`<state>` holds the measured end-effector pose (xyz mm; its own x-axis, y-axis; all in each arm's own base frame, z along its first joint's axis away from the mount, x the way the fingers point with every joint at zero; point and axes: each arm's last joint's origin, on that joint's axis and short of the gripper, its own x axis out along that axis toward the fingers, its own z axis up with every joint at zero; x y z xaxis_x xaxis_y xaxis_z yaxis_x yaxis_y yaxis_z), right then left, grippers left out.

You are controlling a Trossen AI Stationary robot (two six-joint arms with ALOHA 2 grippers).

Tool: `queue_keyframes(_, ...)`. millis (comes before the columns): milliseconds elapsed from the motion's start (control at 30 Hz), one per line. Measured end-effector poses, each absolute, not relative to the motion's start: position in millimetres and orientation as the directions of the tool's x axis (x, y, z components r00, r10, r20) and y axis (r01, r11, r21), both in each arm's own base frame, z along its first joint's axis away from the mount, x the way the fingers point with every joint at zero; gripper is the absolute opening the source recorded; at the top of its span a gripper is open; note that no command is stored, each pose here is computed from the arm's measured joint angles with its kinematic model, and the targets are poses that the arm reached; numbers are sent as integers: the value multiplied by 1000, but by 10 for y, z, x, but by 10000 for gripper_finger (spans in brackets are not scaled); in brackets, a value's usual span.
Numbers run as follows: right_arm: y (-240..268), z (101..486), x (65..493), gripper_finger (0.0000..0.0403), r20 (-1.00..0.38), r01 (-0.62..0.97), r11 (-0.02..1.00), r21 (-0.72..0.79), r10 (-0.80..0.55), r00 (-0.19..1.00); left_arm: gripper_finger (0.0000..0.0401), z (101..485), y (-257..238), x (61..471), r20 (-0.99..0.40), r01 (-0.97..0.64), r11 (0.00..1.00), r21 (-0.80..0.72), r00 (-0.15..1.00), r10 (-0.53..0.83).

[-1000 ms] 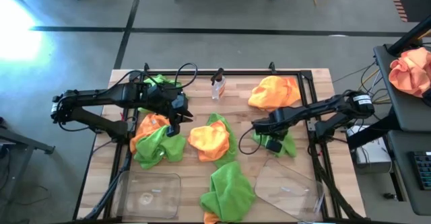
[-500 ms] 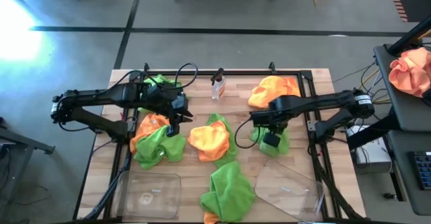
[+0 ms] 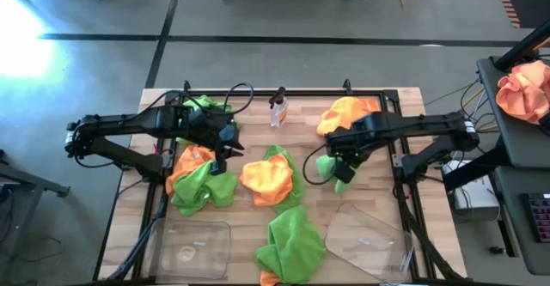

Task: Sort microfiber towel by color & place in baskets
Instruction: Put the green microfiber cloth into the right transparent bin

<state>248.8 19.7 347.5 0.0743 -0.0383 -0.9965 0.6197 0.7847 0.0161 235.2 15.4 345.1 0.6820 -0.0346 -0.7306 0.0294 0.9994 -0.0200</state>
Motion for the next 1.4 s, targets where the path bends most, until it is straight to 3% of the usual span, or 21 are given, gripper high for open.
queue_keyframes(333, 641, 3503, 2412, 9, -993, 689, 715, 117, 109, 55, 70, 3423, 152, 2324, -757, 61, 998, 7, 652, -35)
queue_keyframes(667, 1243, 3545, 2175, 9, -949, 797, 585, 148, 311, -53, 70, 3418, 154, 2319, -762, 115, 992, 52, 647, -35)
queue_keyframes(933, 1644, 3744, 2049, 9, -907, 838, 483, 253, 420, 32, 70, 3418, 154, 2320, -761, 144, 987, 77, 647, -35)
queue_keyframes(1400, 1998, 3803, 1783, 9, -858, 813, 534, 233, 506, -86, 70, 3447, 153, 2354, -730, 31, 999, -21, 683, -36)
